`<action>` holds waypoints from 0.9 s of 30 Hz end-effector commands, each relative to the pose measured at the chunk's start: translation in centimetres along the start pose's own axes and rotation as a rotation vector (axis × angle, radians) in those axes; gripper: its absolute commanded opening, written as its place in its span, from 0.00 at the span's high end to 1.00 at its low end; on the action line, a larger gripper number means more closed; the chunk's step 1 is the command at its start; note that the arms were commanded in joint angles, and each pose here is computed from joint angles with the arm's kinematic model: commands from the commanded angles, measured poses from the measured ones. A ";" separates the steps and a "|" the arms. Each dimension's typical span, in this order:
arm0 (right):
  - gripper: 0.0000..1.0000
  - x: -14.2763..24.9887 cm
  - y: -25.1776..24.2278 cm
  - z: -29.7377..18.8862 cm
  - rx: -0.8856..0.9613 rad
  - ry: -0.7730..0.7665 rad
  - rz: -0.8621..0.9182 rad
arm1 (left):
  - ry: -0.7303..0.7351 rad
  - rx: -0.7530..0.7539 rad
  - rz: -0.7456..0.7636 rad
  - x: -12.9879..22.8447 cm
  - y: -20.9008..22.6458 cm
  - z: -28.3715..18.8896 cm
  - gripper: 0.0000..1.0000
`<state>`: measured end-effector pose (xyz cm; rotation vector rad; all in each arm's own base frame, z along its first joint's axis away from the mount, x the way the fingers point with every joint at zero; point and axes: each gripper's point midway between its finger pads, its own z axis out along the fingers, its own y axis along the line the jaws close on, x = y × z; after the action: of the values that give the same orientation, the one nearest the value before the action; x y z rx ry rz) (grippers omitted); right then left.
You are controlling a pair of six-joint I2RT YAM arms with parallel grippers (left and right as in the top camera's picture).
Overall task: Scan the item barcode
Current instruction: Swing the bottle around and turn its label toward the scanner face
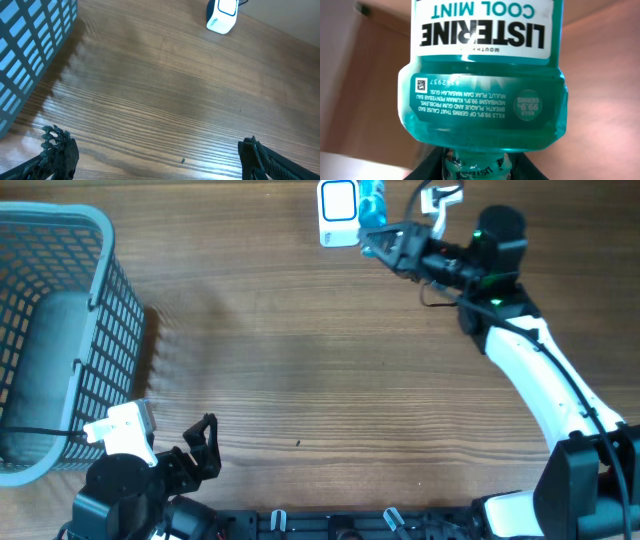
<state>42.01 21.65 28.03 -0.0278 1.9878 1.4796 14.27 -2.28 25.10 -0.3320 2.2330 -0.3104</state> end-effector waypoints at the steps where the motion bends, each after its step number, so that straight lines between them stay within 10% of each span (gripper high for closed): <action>1: 0.95 -3.0 0.5 1.0 0.194 -0.132 -0.517 | -0.014 -0.006 0.000 -0.3 0.1 -0.1 0.00; 19: 0.96 -3.1 -10.0 7.0 0.699 0.373 -1.234 | -0.014 -0.006 0.000 -0.3 0.1 -0.1 0.00; 27: 0.96 -3.4 -11.5 8.8 0.548 0.444 -1.549 | -0.014 -0.006 0.001 -0.3 0.1 -0.1 0.00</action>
<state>51.49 22.93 15.68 -1.2579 1.9472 -0.0548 14.29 -2.23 25.11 -0.3335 2.2322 -0.3070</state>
